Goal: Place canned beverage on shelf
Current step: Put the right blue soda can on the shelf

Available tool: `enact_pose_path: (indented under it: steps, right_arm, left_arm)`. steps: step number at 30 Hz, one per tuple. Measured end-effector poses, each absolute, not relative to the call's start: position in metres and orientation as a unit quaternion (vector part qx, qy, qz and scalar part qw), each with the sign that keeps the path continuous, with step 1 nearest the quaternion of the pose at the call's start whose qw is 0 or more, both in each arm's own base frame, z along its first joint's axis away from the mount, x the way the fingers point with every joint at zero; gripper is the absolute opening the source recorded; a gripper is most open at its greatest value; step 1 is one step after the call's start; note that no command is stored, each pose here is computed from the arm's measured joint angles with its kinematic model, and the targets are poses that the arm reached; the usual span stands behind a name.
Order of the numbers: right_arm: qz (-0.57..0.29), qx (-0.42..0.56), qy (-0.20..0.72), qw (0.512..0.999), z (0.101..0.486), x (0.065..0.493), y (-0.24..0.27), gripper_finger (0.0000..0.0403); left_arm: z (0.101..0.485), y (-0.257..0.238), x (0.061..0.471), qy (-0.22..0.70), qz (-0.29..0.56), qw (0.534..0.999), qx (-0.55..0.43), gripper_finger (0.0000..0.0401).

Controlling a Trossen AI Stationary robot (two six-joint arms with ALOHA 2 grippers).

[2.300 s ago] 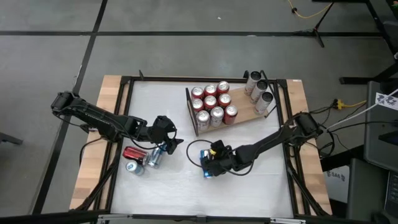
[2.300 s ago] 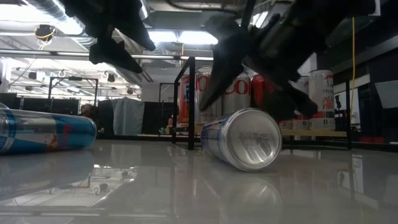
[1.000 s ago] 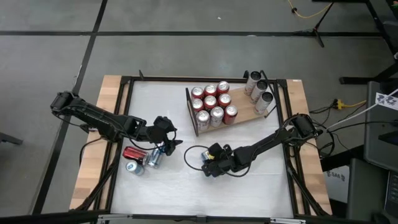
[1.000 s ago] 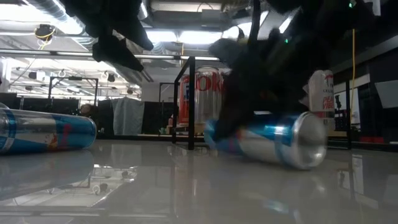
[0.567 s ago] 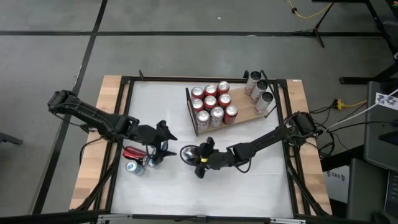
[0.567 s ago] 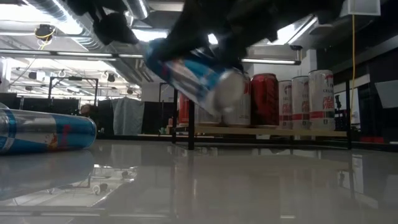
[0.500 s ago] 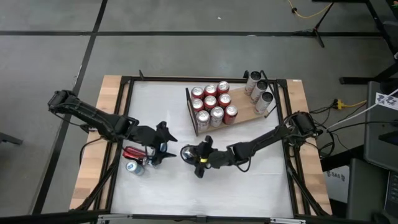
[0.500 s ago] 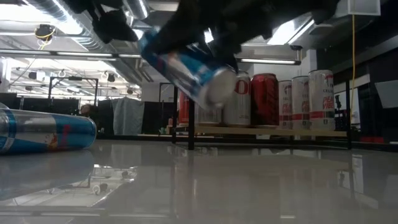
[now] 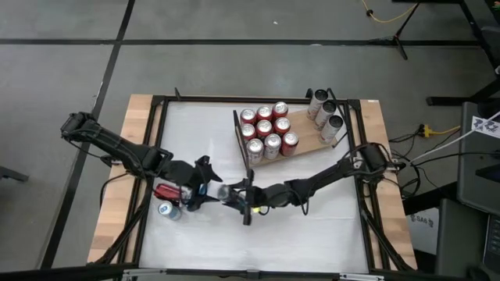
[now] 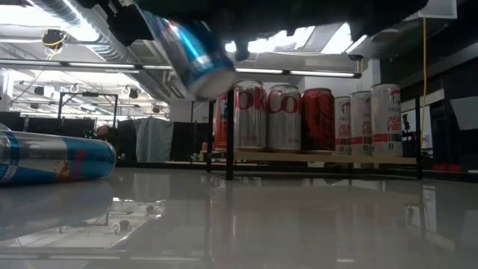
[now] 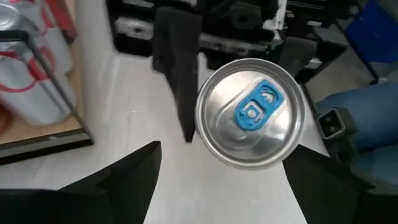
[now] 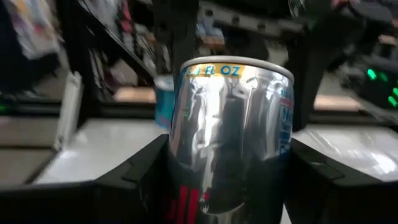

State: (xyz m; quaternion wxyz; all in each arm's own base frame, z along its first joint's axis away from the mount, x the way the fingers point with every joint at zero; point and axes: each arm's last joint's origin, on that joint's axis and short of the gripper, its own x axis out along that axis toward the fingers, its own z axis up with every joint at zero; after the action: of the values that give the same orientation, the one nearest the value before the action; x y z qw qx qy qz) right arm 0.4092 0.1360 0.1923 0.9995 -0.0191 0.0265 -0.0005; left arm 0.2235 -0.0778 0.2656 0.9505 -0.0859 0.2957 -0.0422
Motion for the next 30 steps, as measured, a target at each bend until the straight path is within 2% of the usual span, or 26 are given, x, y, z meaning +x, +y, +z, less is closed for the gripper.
enact_pose_path:
  steps: [7, 15, 22, 30]
  right_arm:
    - [0.021, -0.014, -0.011, 1.0, 0.184, 0.418, 0.126, 0.0232]
    - [0.027, -0.011, -0.016, 0.999, 0.184, 0.424, 0.104, 0.0232]
    - [0.013, -0.008, -0.016, 1.0, 0.184, 0.424, 0.104, 0.0232]
    - [-0.007, 0.007, -0.016, 1.0, 0.184, 0.424, 0.102, 0.0232]
  left_arm:
    - [0.267, -0.078, 0.224, 0.292, -0.033, 0.948, -0.124, 0.0319]
    - [0.276, -0.076, 0.23, 0.228, 0.008, 0.965, -0.127, 0.0319]
    - [0.274, -0.076, 0.229, 0.238, 0.01, 0.963, -0.126, 0.0319]
    - [0.273, -0.076, 0.228, 0.243, 0.012, 0.962, -0.123, 0.029]
